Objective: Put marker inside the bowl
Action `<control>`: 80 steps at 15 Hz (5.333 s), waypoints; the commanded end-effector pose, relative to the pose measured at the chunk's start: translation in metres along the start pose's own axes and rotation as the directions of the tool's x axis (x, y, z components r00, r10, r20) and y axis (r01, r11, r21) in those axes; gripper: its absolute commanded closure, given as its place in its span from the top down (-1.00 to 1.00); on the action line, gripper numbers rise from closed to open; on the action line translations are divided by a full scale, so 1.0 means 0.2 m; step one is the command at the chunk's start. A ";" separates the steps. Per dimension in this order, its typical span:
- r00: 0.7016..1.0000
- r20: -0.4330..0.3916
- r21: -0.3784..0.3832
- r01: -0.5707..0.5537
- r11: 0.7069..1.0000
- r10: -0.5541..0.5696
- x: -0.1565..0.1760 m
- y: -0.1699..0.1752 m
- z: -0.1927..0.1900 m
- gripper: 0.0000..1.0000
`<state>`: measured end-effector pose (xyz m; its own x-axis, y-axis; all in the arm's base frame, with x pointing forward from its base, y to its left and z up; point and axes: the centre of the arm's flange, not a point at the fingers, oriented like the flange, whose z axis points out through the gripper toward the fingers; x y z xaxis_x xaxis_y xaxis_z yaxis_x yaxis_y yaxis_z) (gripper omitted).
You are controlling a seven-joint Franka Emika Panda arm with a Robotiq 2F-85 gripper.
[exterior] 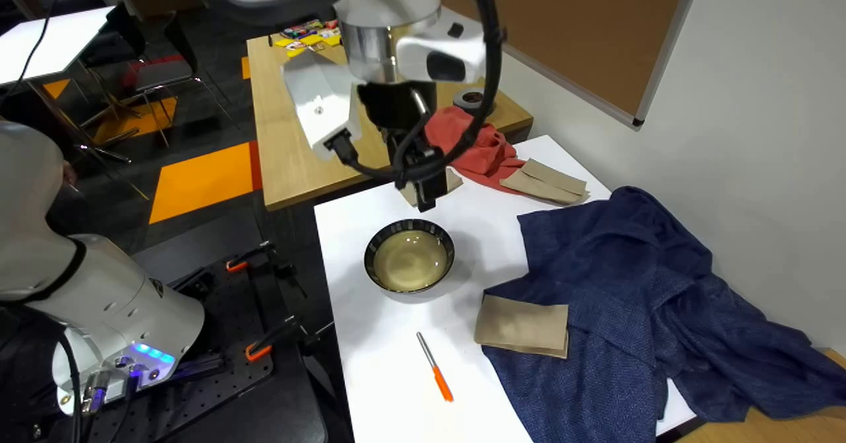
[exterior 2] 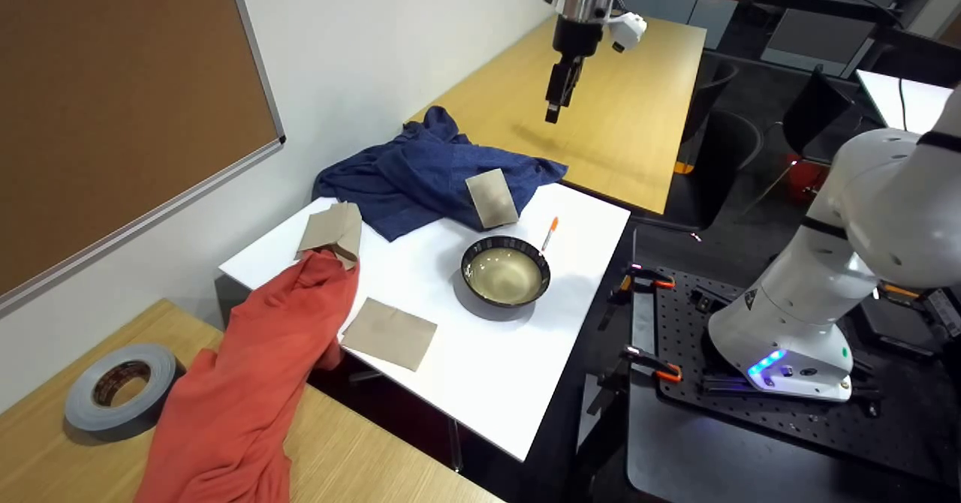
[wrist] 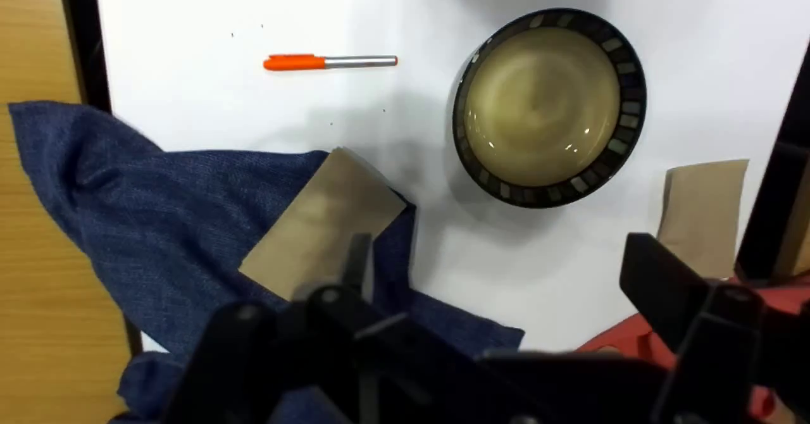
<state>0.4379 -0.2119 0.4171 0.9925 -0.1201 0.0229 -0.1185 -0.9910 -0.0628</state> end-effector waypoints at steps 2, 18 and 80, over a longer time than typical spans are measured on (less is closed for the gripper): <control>0.967 -0.027 -0.020 -0.253 0.967 0.253 0.00 0.12 0.24 1.00; 0.422 -0.024 -0.022 -0.906 0.422 0.906 -0.08 0.48 1.11 1.00; 0.924 -0.087 0.074 -0.366 0.928 0.372 -0.13 -0.40 0.73 -0.93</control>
<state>0.4324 -0.1378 0.2729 0.7909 -0.6014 0.1131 -0.5879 -0.7980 -0.1321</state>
